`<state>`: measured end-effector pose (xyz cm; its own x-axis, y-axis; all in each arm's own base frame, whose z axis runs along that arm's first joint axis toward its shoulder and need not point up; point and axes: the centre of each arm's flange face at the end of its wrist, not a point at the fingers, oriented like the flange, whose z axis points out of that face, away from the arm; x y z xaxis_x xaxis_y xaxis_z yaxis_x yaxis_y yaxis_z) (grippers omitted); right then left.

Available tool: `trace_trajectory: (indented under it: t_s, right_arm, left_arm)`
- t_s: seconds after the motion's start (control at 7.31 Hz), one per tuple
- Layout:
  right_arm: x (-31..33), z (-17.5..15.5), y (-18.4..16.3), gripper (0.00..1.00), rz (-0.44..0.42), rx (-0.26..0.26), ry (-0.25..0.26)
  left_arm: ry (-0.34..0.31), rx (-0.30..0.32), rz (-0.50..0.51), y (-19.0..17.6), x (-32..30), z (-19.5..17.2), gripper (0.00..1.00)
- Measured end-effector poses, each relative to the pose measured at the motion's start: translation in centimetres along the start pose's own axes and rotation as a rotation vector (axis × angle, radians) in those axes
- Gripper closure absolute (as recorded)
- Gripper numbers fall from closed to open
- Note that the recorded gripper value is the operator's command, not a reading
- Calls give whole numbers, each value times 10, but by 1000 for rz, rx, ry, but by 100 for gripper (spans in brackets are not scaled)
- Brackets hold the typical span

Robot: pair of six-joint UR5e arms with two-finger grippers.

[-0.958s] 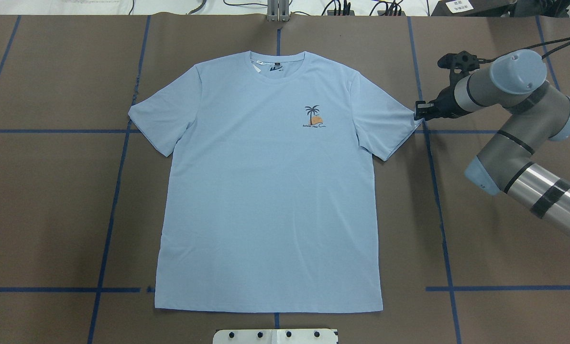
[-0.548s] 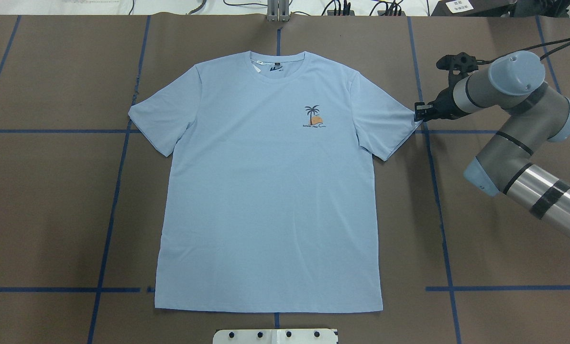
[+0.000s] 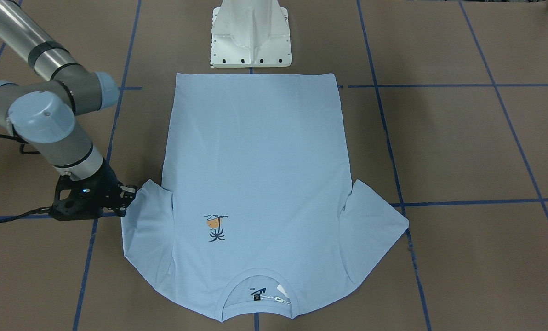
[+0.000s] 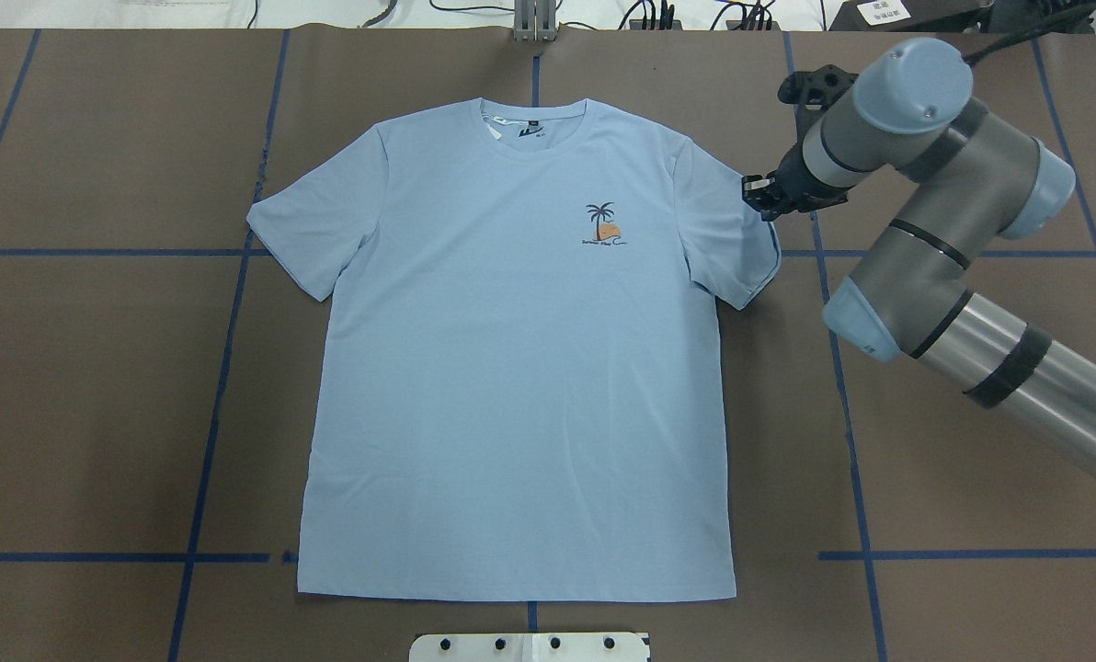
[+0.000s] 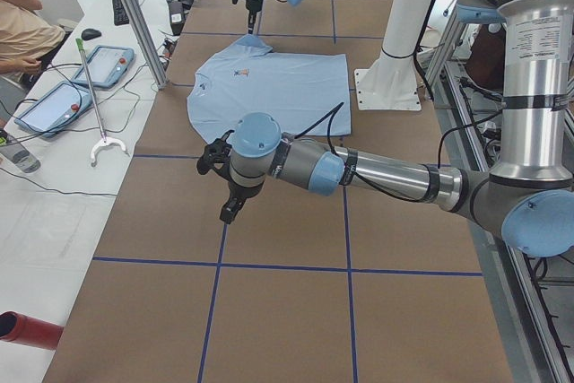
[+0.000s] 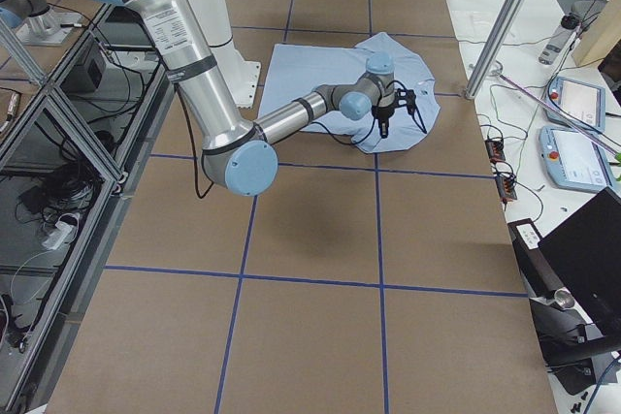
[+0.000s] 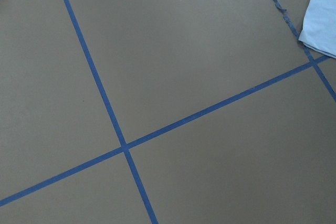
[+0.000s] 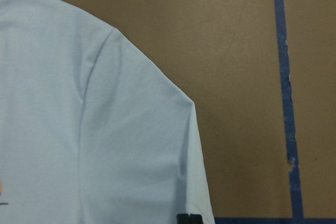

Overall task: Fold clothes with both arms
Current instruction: 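Reach the right gripper over the shirt chest near the collar, then withdraw the right gripper from the shirt to the far corner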

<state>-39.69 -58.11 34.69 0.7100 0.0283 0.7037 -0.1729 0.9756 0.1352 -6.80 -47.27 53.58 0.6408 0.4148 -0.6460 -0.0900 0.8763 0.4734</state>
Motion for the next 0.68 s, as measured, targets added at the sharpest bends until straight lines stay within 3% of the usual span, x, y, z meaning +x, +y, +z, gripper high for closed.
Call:
trace_trajectory:
  t_s: [0.27, 0.68]
  right_arm:
    - [-84, -5, 19, 100, 42, 33, 52]
    - [-172, 23, 14, 100, 83, 77, 108]
  left_arm:
    - [0, 0, 0, 0, 0, 0, 0]
    - [0, -2, -3, 2, 0, 1, 0]
